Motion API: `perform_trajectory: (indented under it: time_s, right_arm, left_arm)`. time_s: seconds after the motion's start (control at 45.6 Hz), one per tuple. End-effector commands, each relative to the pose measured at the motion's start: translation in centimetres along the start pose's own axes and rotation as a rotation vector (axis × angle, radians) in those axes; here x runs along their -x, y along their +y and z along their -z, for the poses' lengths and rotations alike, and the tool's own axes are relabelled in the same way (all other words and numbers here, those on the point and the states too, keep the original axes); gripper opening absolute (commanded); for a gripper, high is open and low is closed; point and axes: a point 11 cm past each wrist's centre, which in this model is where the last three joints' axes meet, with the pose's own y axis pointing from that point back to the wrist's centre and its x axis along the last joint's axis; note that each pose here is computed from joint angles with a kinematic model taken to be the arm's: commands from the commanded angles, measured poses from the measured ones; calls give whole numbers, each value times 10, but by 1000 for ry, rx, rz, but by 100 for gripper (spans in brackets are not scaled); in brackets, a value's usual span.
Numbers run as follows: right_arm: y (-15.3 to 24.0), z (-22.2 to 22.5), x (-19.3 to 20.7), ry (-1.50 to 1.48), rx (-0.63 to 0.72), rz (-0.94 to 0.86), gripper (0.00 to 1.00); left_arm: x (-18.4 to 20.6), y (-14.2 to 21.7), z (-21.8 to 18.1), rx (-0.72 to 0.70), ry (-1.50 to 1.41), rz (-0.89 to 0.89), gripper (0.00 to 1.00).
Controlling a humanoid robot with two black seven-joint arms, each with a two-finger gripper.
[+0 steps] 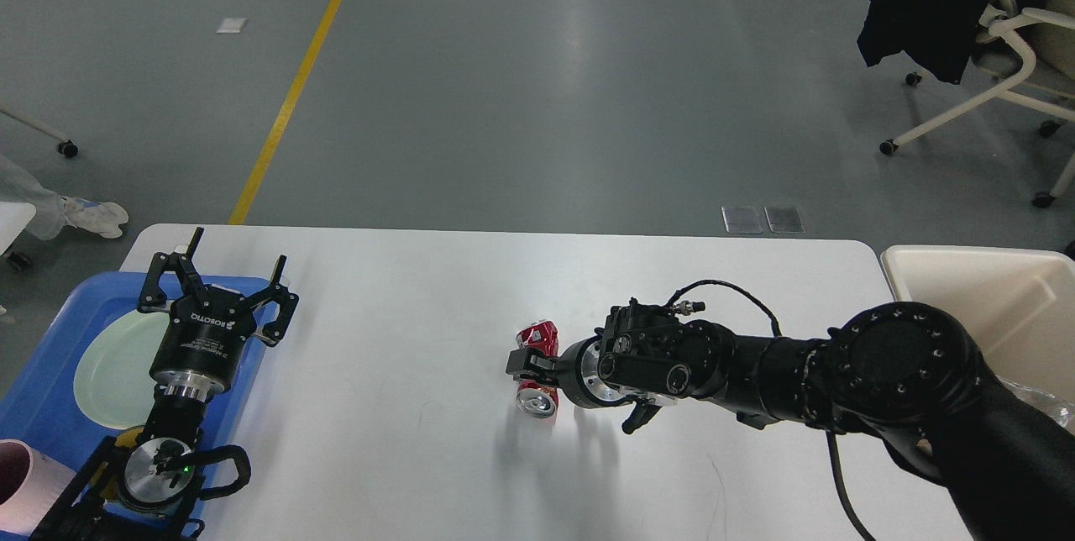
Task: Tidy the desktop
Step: 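Close the right gripper on the red soda can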
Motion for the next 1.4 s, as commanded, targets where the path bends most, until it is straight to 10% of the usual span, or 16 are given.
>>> perform_trajectory:
  time_s: [0.0,1.074,1.381]
  right_arm:
    - [-1,-2,2,-11,-1,-6,97]
    - [-2,-2,0,-32,-7,-13,89]
    - [-5,-5,6,-40,-3,2,31]
  left_arm:
    - [0,0,-1,1,-1,0,96]
    - [0,0,0,1,0,1,96]
    - [0,0,-1,0,-1,1,96]
